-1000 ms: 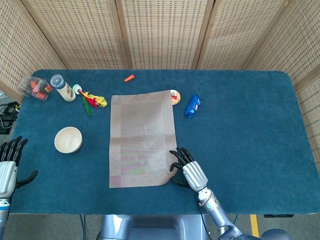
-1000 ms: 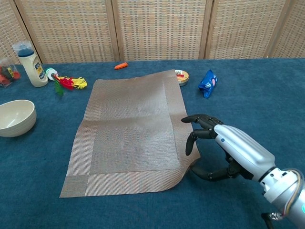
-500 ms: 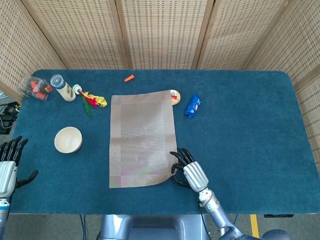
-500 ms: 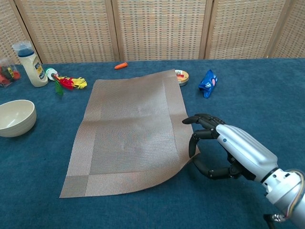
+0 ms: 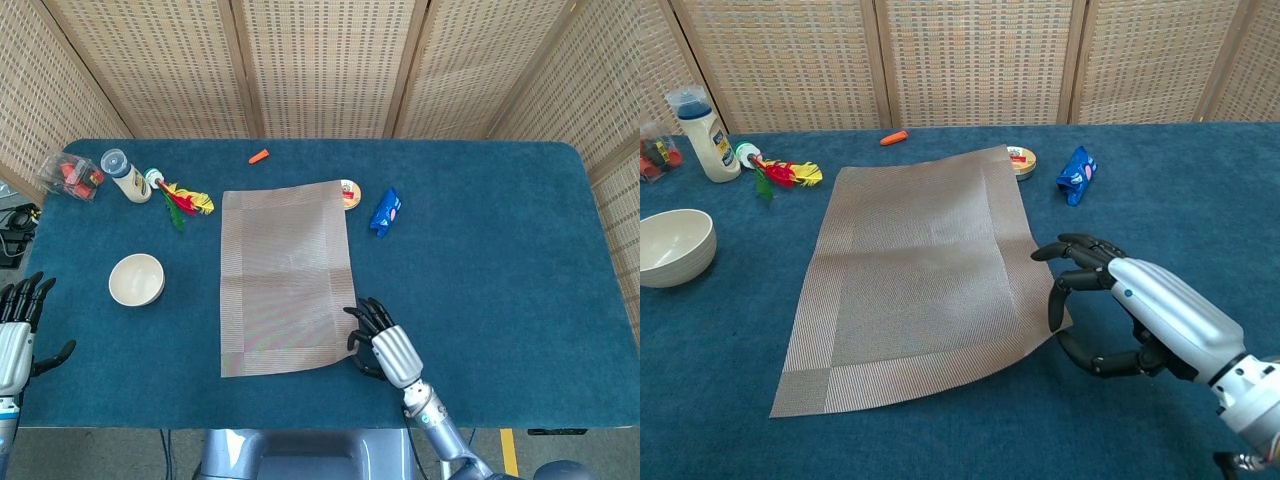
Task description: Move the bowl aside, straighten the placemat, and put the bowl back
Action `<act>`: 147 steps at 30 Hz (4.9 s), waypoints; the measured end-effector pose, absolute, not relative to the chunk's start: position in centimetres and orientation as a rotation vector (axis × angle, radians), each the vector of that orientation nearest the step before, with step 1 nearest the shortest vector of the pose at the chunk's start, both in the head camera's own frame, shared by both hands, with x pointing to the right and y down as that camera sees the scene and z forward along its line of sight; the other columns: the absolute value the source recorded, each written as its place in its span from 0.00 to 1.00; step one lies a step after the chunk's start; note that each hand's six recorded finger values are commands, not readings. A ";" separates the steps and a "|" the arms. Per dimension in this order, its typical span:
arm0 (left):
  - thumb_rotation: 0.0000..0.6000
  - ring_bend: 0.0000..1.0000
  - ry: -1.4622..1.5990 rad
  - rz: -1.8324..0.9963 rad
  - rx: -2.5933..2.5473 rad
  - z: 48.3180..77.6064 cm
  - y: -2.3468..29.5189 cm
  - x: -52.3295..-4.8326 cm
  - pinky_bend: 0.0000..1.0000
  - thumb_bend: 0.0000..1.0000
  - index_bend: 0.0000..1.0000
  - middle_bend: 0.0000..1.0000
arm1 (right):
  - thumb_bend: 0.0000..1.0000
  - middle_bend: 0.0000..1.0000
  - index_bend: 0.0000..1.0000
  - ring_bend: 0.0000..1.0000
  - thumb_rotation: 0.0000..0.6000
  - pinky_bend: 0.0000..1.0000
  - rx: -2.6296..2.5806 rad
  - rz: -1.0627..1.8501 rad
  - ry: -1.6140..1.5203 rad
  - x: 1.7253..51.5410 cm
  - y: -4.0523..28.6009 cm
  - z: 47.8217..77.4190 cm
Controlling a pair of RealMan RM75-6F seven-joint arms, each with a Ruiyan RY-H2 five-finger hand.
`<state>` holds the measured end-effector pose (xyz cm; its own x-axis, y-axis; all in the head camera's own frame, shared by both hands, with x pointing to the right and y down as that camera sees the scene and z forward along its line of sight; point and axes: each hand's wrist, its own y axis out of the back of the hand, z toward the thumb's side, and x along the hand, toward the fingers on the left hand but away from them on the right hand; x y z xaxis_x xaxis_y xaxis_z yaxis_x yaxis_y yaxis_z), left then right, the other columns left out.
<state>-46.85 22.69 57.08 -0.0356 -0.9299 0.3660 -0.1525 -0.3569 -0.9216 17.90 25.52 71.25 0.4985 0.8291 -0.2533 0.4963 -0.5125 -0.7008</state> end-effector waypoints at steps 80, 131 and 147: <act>1.00 0.00 1.128 -1.501 -1.524 58.0 22.3 -46.9 0.00 0.22 0.07 0.00 | 0.30 0.00 0.12 0.00 1.00 0.00 -1.592 1.306 -0.994 37.3 6.5 67.9; 1.00 0.00 0.590 -1.356 -1.626 67.1 12.0 -28.6 0.00 0.01 0.06 0.00 | 0.20 0.00 0.11 0.00 1.00 0.00 -1.725 0.916 -1.449 39.2 21.0 56.5; 1.00 0.00 0.478 -1.386 -1.594 72.2 10.7 -24.0 0.00 0.01 0.06 0.00 | 0.20 0.00 0.11 0.00 1.00 0.00 -1.742 0.935 -1.445 39.3 20.9 56.9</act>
<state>-23.96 10.73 72.24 0.2851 -0.7835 0.5521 0.2766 -0.4842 -0.8301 39.30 20.92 56.90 0.1257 0.9866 -0.1039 0.4987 -0.1533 -0.8531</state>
